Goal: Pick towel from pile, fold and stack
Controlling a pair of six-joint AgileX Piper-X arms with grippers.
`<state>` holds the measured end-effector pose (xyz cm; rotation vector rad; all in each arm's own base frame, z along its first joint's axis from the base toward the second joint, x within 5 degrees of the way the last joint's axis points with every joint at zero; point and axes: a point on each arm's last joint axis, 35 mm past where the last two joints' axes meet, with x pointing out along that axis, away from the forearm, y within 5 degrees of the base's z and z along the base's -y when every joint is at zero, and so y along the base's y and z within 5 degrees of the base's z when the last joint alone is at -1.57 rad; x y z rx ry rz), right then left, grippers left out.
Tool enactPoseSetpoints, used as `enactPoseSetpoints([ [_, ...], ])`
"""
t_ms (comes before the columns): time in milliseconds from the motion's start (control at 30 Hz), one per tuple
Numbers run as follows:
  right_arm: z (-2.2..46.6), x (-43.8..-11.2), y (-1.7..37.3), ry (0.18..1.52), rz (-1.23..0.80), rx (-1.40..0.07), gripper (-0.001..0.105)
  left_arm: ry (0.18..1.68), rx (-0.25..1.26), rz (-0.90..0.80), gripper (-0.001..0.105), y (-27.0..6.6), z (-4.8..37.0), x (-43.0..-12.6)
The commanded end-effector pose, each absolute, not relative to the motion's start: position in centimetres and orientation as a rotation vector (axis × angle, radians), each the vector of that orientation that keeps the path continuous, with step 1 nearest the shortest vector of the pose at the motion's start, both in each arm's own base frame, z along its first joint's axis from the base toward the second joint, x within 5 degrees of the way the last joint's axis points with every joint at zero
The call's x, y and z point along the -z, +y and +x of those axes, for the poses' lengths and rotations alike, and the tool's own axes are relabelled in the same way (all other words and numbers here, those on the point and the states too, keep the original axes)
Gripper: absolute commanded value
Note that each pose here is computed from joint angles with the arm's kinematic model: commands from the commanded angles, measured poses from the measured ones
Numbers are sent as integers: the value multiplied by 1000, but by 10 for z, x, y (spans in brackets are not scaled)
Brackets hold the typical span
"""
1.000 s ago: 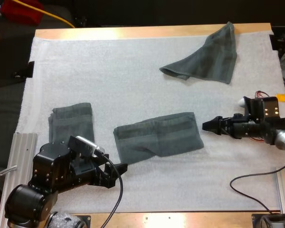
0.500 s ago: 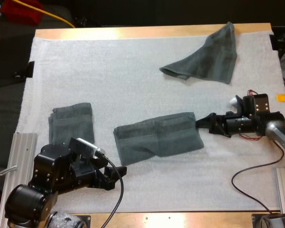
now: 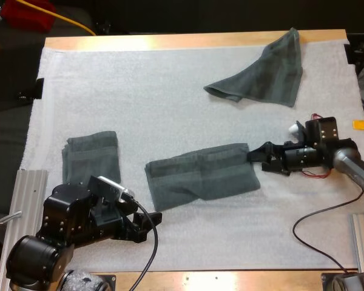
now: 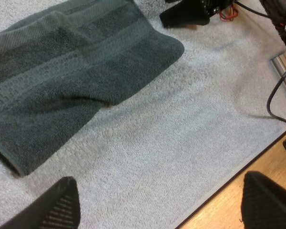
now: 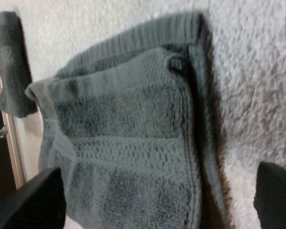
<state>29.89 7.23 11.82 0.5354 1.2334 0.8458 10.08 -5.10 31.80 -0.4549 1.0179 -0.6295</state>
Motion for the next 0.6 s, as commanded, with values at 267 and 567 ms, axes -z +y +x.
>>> enactPoseSetpoints([
  [267,291,-104,106,1331,531,-898,78,1008,637,-456,68,-51,100,-321],
  [567,286,-103,128,1357,518,-938,78,1008,637,-456,68,-51,100,-321],
])
